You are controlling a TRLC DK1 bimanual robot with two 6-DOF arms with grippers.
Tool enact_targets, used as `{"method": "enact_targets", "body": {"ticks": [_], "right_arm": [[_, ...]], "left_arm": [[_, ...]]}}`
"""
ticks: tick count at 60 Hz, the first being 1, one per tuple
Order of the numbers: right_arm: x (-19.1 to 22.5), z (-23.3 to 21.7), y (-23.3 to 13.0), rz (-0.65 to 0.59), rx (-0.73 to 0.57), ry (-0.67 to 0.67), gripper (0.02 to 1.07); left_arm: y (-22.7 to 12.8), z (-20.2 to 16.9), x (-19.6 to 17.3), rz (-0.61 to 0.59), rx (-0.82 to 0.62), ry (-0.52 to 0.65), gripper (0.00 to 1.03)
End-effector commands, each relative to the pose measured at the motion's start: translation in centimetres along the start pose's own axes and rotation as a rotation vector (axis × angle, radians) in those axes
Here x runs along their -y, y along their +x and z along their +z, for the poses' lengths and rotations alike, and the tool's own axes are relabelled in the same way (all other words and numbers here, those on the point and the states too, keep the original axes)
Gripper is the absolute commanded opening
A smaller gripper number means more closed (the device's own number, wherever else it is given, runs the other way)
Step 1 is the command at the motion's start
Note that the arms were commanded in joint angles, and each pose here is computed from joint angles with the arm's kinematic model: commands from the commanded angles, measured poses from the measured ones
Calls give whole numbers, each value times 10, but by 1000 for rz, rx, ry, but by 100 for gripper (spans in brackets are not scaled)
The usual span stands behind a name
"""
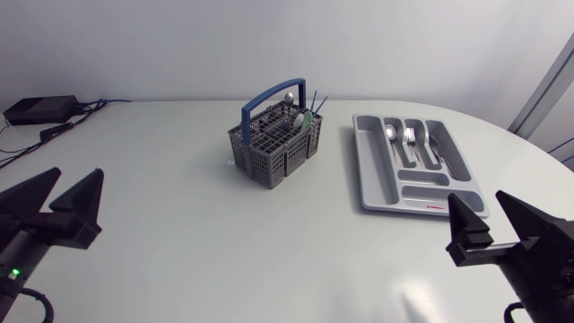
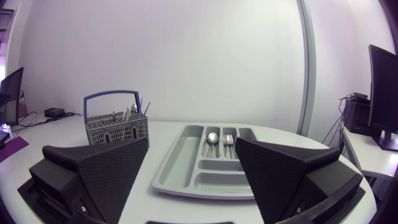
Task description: Unload the cutlery basket into the drawer organizer.
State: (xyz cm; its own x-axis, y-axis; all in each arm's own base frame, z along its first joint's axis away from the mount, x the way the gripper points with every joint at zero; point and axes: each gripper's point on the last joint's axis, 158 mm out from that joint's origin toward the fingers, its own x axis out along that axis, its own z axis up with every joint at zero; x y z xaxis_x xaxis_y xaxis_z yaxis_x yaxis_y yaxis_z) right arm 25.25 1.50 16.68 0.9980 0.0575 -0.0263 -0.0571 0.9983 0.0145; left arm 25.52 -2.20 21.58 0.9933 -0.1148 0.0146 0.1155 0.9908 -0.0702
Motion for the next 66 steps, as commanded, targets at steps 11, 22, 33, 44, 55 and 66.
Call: {"method": "enact_targets", "body": {"ticks": [11, 22, 33, 44, 55, 66], "right_arm": [[-3, 35, 7, 11, -11, -6, 103], [-2, 34, 23, 3, -97, -2, 103], [0, 23, 39, -9, -196, -6, 103], [-2, 6, 52, 1, -351, -25, 103], [-1, -14, 63, 8, -471, -23, 102], [-9, -22, 67, 58, -525, -32, 102]], "left_arm": [[31, 22, 17, -59, -90, -29, 96], [63, 23, 31, -96, -201, -31, 93], [97, 20, 46, -110, -318, 15, 91], [129, 0, 80, -204, -462, 222, 91], [173, -34, 97, -252, -607, 355, 91], [210, -72, 120, -312, -721, 385, 91]]}}
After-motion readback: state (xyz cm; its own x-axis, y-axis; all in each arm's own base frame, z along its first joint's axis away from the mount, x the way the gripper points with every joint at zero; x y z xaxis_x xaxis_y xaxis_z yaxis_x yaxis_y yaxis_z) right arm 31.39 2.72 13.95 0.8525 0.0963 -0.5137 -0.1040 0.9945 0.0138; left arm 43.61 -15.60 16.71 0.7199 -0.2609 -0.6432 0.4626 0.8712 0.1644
